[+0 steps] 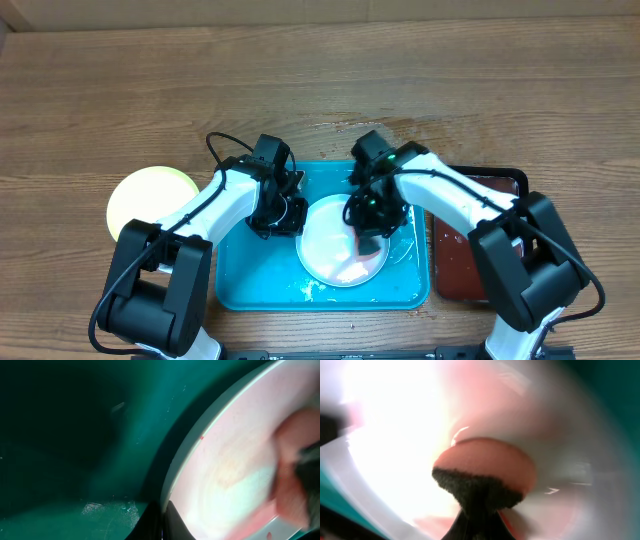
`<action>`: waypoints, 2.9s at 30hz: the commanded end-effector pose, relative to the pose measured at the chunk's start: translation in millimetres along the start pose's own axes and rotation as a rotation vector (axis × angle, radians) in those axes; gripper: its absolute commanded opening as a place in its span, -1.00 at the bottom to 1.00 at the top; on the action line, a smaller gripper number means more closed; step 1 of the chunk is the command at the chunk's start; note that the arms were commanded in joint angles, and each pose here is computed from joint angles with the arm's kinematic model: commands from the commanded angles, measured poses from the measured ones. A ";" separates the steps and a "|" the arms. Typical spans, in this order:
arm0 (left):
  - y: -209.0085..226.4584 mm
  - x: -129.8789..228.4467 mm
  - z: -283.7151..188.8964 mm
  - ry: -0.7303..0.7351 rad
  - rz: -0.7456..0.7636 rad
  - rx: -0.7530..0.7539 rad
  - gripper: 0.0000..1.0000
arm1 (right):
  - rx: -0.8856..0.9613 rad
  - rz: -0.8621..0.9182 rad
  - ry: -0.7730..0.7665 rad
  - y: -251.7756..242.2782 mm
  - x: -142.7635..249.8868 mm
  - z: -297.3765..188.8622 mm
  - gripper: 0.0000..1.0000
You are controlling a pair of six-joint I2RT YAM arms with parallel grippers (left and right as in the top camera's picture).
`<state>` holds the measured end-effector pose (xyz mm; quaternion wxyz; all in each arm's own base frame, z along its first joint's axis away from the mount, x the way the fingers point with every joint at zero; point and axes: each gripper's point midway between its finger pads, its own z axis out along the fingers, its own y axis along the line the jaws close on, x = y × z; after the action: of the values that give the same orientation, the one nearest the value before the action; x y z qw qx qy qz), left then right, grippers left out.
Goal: Clean dirty plates on tray and stack at the side
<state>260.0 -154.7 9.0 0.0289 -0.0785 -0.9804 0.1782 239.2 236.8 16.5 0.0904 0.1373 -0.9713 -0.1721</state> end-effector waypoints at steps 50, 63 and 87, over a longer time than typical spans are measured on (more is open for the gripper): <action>0.7 -0.1 2.7 0.005 -0.003 -0.002 -0.92 | 0.089 -0.207 0.103 35.0 42.3 25.5 -0.92; 1.2 2.6 2.6 0.016 -0.007 -0.005 -0.92 | -0.125 -0.014 -0.021 73.0 4.8 22.6 -0.92; 1.8 5.6 2.6 0.028 -0.012 -0.007 -0.91 | 0.222 0.575 -0.288 -46.0 -43.6 -7.7 -0.92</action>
<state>257.9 -153.5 8.8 0.0337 -0.0774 -0.9808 0.1756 272.0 259.4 8.7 0.0171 -0.1004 -0.9862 -0.1307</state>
